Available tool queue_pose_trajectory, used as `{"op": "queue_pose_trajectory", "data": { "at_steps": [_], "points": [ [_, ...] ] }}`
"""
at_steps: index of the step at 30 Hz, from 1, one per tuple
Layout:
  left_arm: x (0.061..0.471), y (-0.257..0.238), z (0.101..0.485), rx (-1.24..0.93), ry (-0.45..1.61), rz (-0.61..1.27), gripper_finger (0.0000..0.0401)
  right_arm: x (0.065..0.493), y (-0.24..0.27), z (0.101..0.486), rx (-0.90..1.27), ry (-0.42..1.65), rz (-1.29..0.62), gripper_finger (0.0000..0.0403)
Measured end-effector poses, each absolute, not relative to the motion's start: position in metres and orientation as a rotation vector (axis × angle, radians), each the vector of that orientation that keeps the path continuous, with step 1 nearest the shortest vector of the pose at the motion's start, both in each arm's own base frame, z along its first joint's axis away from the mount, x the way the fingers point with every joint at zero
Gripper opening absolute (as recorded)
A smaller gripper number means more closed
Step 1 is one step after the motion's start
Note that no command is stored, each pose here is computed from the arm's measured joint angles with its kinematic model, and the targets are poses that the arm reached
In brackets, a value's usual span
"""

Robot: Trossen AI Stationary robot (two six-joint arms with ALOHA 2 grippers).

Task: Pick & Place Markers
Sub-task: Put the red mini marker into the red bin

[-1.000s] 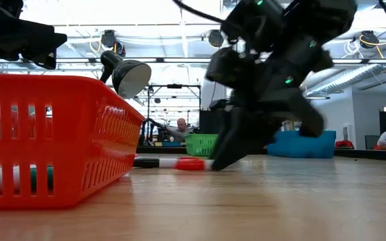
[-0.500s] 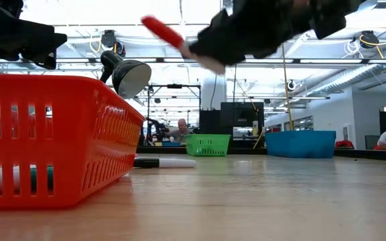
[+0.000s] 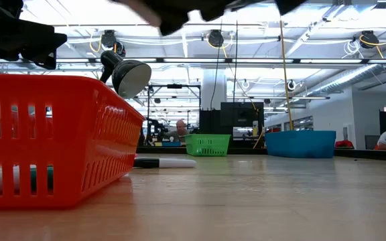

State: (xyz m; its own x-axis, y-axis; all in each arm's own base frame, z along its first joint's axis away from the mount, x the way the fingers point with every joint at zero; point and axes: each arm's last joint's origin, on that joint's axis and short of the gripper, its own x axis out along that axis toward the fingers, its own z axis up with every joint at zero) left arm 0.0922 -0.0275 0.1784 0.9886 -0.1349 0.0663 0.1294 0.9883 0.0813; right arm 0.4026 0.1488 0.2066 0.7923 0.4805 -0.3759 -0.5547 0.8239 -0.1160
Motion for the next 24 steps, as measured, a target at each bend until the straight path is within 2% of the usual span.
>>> {"op": "queue_pose_trajectory", "data": {
  "at_steps": [9,13,18,24],
  "points": [
    [0.092,-0.027,0.178,0.077,-0.072,-0.132,0.0134,0.451,0.168,0.176,-0.311,0.472,0.594,0.0025],
    [0.092,-0.027,0.178,0.077,-0.072,-0.133,0.0134,0.454,0.169,0.163,-0.309,0.503,0.591,0.0044],
    [0.092,-0.027,0.179,0.077,-0.072,-0.133,0.0134,0.454,0.169,0.166,-0.307,0.493,0.589,0.0078],
    [0.092,-0.027,0.178,0.077,-0.072,-0.132,0.0134,0.452,0.167,0.174,-0.302,0.494,0.584,0.0100]
  ]
}}
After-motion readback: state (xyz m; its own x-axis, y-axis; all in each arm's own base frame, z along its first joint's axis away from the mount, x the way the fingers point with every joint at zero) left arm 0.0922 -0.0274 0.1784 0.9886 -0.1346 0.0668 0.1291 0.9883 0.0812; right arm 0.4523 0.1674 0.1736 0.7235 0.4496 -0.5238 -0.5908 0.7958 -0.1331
